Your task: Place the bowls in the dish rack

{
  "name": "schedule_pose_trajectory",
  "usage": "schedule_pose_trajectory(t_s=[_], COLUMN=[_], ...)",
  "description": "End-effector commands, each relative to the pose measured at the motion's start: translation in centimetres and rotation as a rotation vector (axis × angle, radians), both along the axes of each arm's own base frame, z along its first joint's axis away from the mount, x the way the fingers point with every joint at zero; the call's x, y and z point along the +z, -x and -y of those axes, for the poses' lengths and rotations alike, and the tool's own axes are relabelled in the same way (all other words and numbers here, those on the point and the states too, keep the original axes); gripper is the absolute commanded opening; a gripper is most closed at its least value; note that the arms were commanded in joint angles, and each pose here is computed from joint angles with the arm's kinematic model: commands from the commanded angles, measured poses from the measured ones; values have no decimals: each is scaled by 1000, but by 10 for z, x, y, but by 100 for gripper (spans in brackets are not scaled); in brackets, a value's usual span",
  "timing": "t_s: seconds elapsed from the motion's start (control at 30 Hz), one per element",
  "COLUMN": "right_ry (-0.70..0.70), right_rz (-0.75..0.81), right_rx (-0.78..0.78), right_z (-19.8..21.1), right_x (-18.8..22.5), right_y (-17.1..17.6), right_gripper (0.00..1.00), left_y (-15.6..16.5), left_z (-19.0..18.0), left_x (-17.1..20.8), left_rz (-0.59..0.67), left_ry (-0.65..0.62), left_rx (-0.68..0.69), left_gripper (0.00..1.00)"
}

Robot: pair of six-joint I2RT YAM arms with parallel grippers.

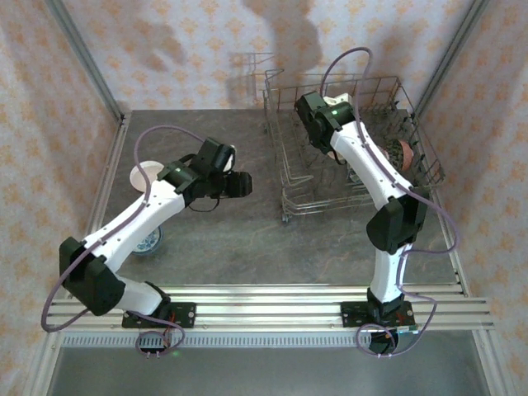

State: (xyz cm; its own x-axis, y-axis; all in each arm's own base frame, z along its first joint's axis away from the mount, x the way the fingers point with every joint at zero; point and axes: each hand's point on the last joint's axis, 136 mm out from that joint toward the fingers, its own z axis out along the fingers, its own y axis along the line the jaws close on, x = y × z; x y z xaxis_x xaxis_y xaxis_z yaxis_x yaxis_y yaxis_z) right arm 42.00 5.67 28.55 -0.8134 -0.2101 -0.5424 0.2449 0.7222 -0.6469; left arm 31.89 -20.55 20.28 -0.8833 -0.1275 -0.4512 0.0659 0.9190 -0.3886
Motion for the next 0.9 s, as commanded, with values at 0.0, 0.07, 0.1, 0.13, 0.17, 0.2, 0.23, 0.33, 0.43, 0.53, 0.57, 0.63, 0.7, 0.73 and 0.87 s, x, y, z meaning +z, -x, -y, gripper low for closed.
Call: schedule_pose_trajectory(t_s=[0.0, 0.07, 0.1, 0.13, 0.17, 0.2, 0.23, 0.33, 0.43, 0.53, 0.57, 0.63, 0.7, 0.73, 0.87], right_ry=[49, 49, 55, 55, 61, 74, 84, 118, 142, 147, 145, 135, 128, 122, 95], right_rz=[95, 113, 128, 140, 155, 180, 197, 214, 203, 197, 192, 183, 170, 162, 139], right_rx=[-66, -76, -89, -96, -107, -127, -138, -162, -174, -182, -183, -186, -185, -183, -179], right_z=[11, 12, 13, 14, 15, 18, 20, 25, 27, 29, 28, 28, 28, 28, 28], right_x=[15, 15, 16, 18, 20, 23, 26, 28, 27, 26, 25, 22, 19, 17, 11], right_y=[1, 0, 0, 1, 1, 2, 3, 6, 8, 9, 9, 11, 12, 13, 17], right_gripper=[0, 0, 0, 0, 0, 0, 0, 0, 0, 0, 0, 0, 0, 0, 0], left_y=[-11, -14, -16, -18, -19, -21, -23, -32, -45, -59, -65, -76, -85, -89, -105], left_z=[15, 23, 26, 29, 33, 36, 39, 46, 41, 36, 36, 37, 42, 44, 55], left_x=[-13, -24, -30, -33, -37, -38, -37, -17, 12, 35, 41, 48, 54, 60, 77], left_rz=[-25, -53, -68, -78, -88, -93, -91, -26, 68, 125, 136, 147, 156, 162, 176], left_ry=[57, 62, 63, 64, 66, 71, 78, 111, 111, 130, 148, 174, 199, 214, 283], left_rx=[-27, -45, -56, -64, -78, -92, -101, -118, -97, -56, -41, -20, -13, -3, 24], left_gripper=[56, 56, 56, 56, 56, 56, 56, 59, 61, 62, 63, 63, 63, 62, 62])
